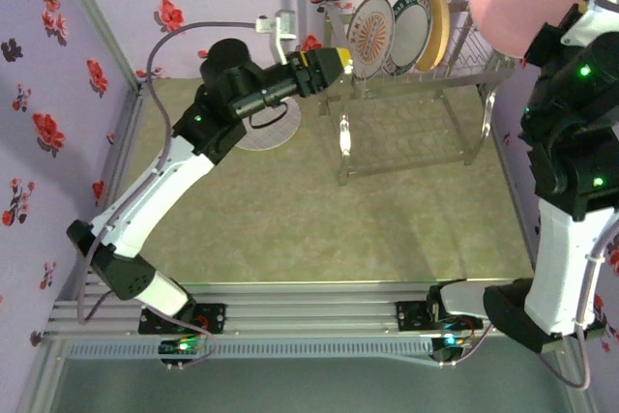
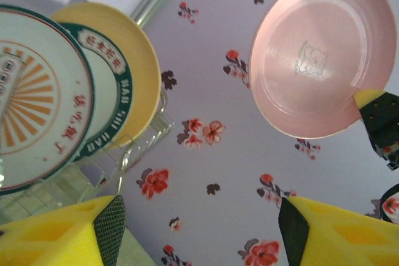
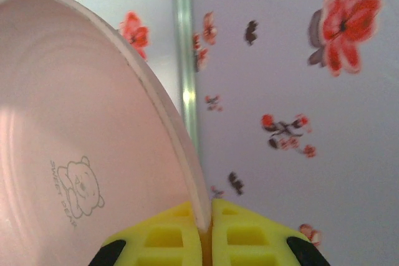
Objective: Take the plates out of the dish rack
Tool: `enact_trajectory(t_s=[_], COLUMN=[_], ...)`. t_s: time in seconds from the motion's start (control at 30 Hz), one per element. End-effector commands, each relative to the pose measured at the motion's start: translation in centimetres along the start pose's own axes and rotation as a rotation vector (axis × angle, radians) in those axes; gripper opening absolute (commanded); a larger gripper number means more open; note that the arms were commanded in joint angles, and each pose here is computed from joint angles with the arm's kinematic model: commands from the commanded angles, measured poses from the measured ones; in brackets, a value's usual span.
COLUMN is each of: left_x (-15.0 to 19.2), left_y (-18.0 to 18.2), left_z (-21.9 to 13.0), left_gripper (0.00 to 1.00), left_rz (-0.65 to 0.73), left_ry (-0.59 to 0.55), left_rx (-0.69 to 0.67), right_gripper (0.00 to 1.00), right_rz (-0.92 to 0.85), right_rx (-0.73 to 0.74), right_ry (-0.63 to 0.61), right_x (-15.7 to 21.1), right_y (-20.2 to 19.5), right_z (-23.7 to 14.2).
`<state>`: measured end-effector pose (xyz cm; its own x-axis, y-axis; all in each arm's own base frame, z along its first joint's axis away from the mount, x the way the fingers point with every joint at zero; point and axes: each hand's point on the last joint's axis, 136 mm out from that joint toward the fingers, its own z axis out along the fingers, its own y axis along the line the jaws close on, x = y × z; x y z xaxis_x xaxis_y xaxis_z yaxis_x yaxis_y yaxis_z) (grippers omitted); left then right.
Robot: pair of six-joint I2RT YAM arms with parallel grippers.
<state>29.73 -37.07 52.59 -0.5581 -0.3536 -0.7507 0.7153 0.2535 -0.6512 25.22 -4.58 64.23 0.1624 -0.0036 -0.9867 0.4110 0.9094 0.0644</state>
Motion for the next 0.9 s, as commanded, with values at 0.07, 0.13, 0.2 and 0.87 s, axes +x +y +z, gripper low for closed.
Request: enact_trajectory(t_s=[0.07, 0.13, 0.2, 0.87], left_x=[2.3, 2.9, 3.2, 3.7], left_y=[-1.0, -1.5, -1.7, 1.7], left_z=[2.1, 2.9, 3.4, 3.7], left_gripper=[0.7, 0.71, 0.71, 0.63], left_rz=[0.087, 0.103, 0.118, 0.159], left_ry=[0.078, 0.093, 0.099, 0.089], left_rx=[-0.007, -0.001, -0.005, -0.192], right_gripper=[0.0, 0.0, 0.0, 0.0], right_rz=[0.188, 0.227, 0.251, 0.373], right_rx=[-0.244, -0.295, -0.331, -0.556], right_ry=[0.108, 0.148, 0.19, 0.417], right_x=[2.7, 3.7, 4.9, 10.1], right_y=[3.4, 4.1, 4.8, 10.5], right_z=[-2.0, -2.6, -2.9, -3.7])
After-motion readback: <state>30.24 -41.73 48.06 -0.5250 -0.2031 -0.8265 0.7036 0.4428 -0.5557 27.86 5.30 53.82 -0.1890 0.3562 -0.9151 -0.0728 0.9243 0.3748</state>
